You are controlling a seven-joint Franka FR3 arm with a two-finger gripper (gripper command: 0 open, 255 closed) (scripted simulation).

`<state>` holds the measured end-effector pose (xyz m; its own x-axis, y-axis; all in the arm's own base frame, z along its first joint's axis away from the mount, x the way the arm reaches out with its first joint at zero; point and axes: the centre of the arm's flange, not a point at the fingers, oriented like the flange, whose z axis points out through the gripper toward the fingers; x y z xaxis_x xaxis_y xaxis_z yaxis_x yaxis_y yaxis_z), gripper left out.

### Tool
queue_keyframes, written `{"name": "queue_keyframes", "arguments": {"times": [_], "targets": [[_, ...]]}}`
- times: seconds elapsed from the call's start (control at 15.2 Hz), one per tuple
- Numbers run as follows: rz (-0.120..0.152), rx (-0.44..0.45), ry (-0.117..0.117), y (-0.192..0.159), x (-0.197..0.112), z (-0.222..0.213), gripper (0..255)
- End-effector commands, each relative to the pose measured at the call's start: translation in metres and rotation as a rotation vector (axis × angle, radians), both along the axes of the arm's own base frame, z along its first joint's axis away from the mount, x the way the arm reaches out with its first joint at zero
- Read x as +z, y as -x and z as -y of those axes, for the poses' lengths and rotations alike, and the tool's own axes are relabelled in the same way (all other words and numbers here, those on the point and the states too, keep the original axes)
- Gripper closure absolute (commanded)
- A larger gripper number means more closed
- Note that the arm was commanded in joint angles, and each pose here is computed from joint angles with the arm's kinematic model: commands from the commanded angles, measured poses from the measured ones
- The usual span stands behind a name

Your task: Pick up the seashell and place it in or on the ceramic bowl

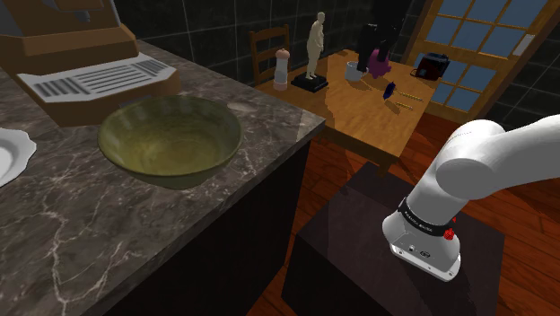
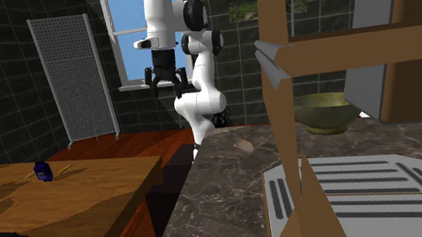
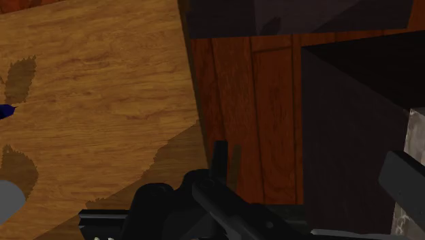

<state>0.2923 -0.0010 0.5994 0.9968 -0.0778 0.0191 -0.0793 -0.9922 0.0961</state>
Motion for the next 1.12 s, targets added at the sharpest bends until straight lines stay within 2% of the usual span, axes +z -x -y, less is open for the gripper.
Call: {"name": "queue_keyframes", "arguments": {"times": [0.0,1.06], "targets": [[0.000,0.000,0.000,0.000,0.000,0.000,0],[0.014,0.190,0.000,-0.112,-0.038,-0.170,0]]}}
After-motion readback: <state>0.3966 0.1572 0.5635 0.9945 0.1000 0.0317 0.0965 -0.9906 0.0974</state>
